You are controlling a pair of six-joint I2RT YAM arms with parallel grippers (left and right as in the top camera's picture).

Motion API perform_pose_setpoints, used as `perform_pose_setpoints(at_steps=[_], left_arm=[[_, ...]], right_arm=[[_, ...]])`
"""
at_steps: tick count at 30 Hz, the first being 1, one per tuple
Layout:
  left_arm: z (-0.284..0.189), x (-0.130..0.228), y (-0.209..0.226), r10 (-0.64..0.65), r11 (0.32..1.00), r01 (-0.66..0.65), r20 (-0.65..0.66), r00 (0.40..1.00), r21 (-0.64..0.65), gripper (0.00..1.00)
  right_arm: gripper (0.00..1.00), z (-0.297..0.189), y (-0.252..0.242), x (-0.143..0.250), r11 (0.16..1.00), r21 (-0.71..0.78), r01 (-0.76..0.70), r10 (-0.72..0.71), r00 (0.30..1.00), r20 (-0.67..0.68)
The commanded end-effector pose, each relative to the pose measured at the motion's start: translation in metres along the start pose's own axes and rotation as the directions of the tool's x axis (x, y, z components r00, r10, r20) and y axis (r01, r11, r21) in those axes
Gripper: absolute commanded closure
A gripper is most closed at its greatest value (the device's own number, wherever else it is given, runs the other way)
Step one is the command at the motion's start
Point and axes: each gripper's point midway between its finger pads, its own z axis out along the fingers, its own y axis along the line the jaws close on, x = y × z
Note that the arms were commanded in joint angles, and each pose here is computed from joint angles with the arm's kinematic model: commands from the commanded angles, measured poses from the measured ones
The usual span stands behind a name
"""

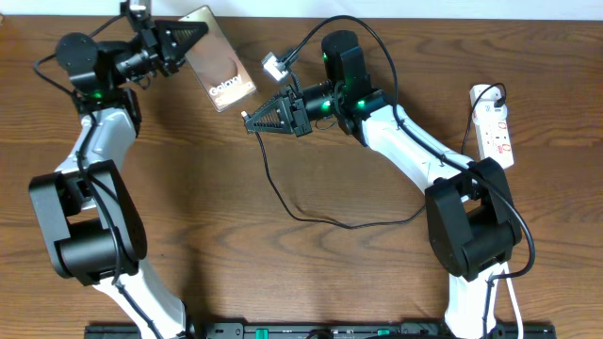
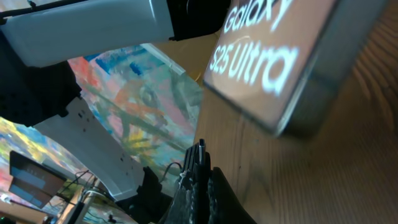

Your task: Plug charger to phone and switch on socket

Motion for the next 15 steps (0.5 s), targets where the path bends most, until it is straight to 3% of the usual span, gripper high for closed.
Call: perform_pose_setpoints(at_steps=[1,15], left_arm=[[-0.001,-0.005,-0.009,0.017,1.000,-0.017,0.011,1.000,0.007,0.93],[-0.001,-0.003,-0.012,0.043,0.999,-0.043,0.000,0.999,0.013,0.92]], right_arm=[[0.99,0.000,-0.002,-0.006,0.999,0.024,-0.025,0.025,1.000,0.015],[0.99,0.002,0.004,-0.016,0.996,0.008,-0.084,0.084,0.996,0.032]])
